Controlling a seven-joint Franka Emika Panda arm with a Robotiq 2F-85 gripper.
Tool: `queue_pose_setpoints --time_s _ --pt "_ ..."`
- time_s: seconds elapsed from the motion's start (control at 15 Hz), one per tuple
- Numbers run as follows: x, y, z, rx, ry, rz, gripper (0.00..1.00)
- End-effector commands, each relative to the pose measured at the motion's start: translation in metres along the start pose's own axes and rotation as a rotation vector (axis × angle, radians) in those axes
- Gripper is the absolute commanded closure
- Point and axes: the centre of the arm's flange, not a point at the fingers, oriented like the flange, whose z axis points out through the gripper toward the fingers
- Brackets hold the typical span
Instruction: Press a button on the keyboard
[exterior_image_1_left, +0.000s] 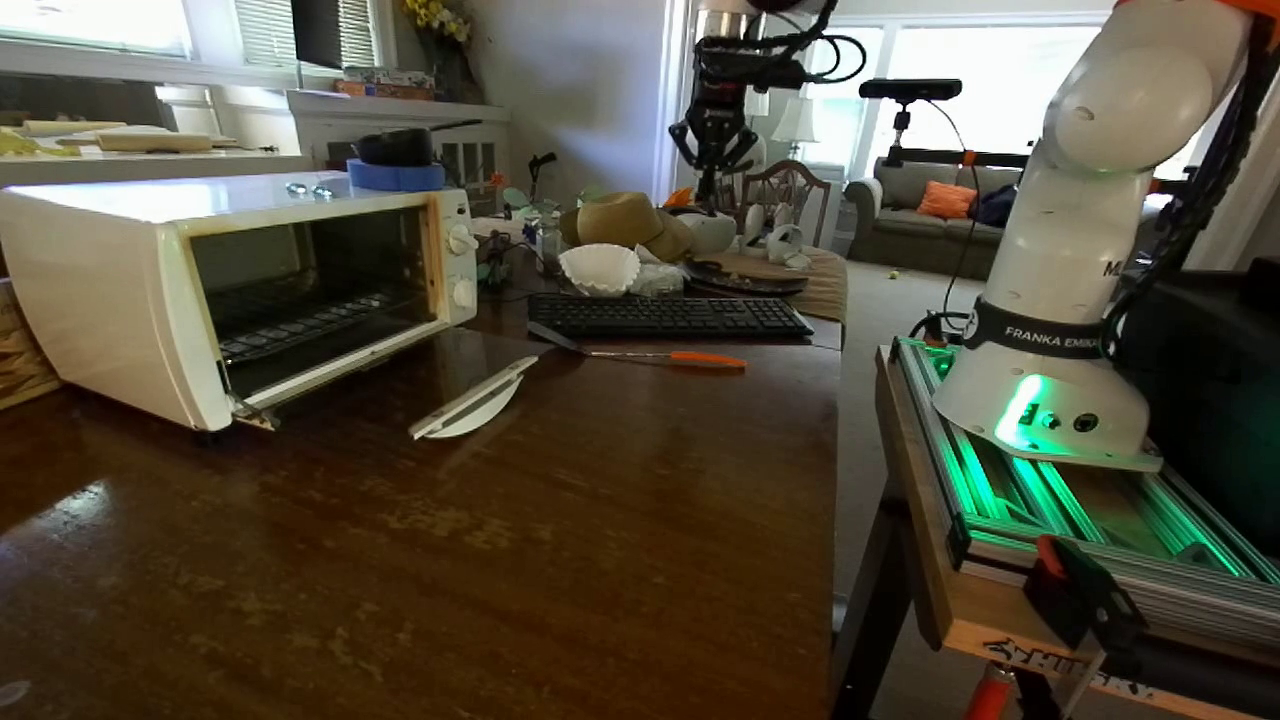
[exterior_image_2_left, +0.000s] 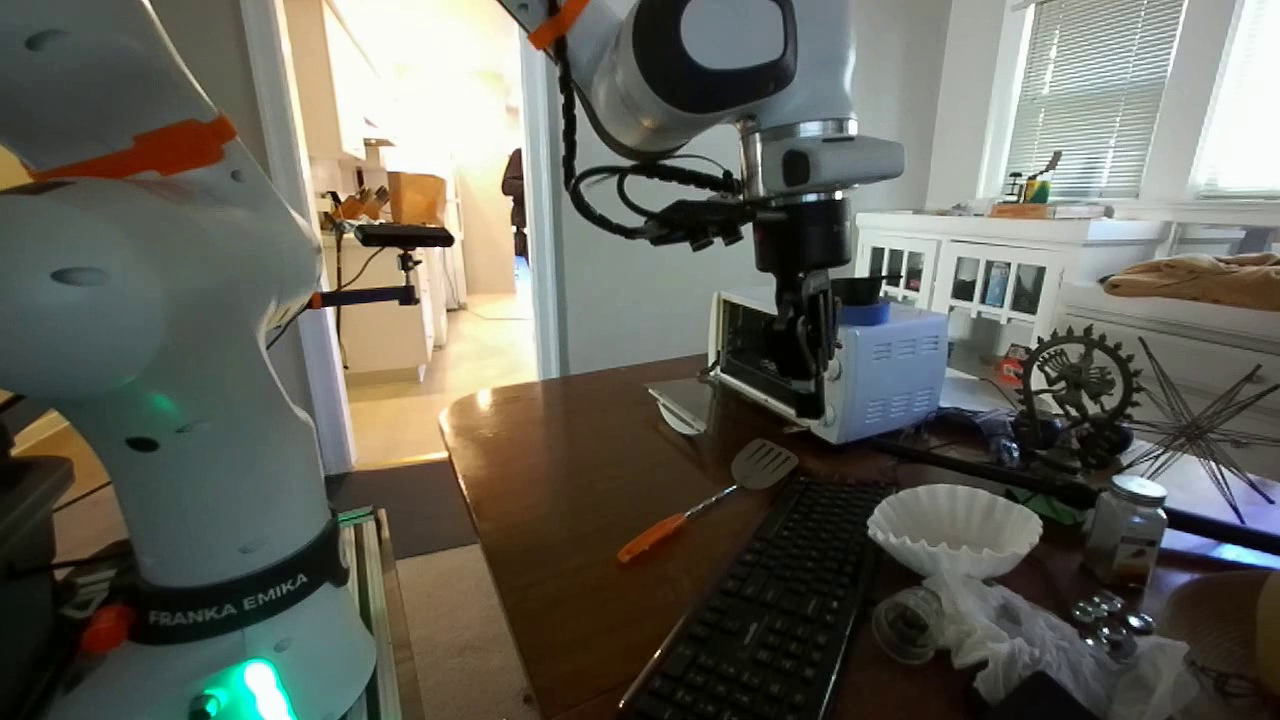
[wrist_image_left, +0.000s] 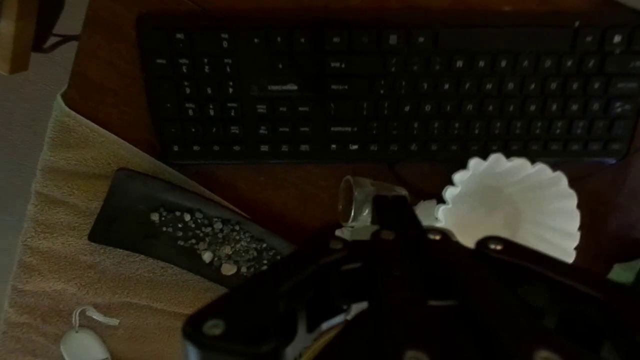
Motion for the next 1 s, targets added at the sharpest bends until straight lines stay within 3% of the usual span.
queue_pose_setpoints --time_s 0.0,0.2,0.27,0.93 --pt "-0.008 0.01 0.04 -0.022 0.117 0.096 1.0" --pt "-0.01 0.015 0.063 -0.07 0.091 0.146 1.0" --pt "-0.008 0.016 0.045 -0.046 0.091 0.11 0.99" --pt "-0.005 0.014 0.066 -0.071 0.046 0.109 1.0"
